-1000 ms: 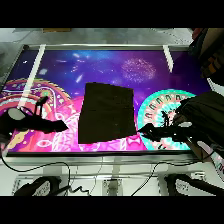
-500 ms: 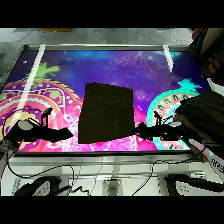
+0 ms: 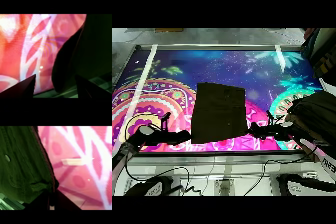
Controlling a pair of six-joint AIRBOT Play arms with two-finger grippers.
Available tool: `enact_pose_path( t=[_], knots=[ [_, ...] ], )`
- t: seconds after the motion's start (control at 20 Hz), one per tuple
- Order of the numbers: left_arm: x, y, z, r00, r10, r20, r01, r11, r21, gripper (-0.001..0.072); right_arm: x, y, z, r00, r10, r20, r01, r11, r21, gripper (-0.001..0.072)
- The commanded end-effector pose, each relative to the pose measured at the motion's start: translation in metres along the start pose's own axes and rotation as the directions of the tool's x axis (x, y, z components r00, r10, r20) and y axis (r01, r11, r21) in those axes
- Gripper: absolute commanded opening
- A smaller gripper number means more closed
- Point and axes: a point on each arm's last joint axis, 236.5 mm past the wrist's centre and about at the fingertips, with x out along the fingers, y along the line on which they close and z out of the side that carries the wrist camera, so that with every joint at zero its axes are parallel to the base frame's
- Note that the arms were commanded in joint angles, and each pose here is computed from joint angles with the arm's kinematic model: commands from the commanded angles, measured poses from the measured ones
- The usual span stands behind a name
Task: Fold the clothes and pants, and hang the long-sleeved shirts on hangers.
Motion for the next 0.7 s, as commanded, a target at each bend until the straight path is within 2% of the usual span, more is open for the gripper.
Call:
enact_pose_path(
  t=[0.0,0.2,0.3,0.35,0.45,0.5,0.65],
  knots=[
    [0.025,-0.007,-0.005,0.999,0.031,-0.012,-0.030,0.998,0.060,0.0539,0.000,0.001,-0.002,1.000,0.004,-0.007,-0.004,1.000,-0.001,0.0039],
    [0.043,-0.016,-0.022,0.997,0.039,-0.073,-0.031,0.993,0.113,0.0534,0.000,0.004,-0.005,1.000,0.013,-0.024,-0.014,0.999,-0.037,0.0039],
    [0.045,-0.019,-0.026,0.996,0.039,-0.084,-0.028,0.991,0.129,0.0384,-0.001,0.007,-0.009,0.999,0.023,-0.035,-0.025,0.998,-0.065,0.0039],
    [0.045,-0.019,-0.026,0.996,0.039,-0.084,-0.028,0.991,0.129,0.0282,-0.003,0.010,-0.009,0.999,0.029,-0.034,-0.032,0.996,-0.080,0.0039],
    [0.042,-0.019,-0.020,0.997,0.037,-0.071,-0.028,0.992,0.126,0.0025,-0.010,0.022,-0.006,0.998,0.047,-0.029,-0.050,0.990,-0.132,0.0039],
    [0.038,-0.022,-0.014,0.998,0.029,-0.059,-0.021,0.991,0.135,0.0020,-0.017,0.034,-0.003,0.998,0.059,-0.023,-0.062,0.982,-0.176,0.0038],
    [0.003,-0.056,0.016,0.999,-0.046,-0.011,0.047,0.954,0.296,0.0019,-0.049,0.080,0.011,0.995,0.096,0.015,-0.084,0.929,-0.361,0.0038]
  ],
)
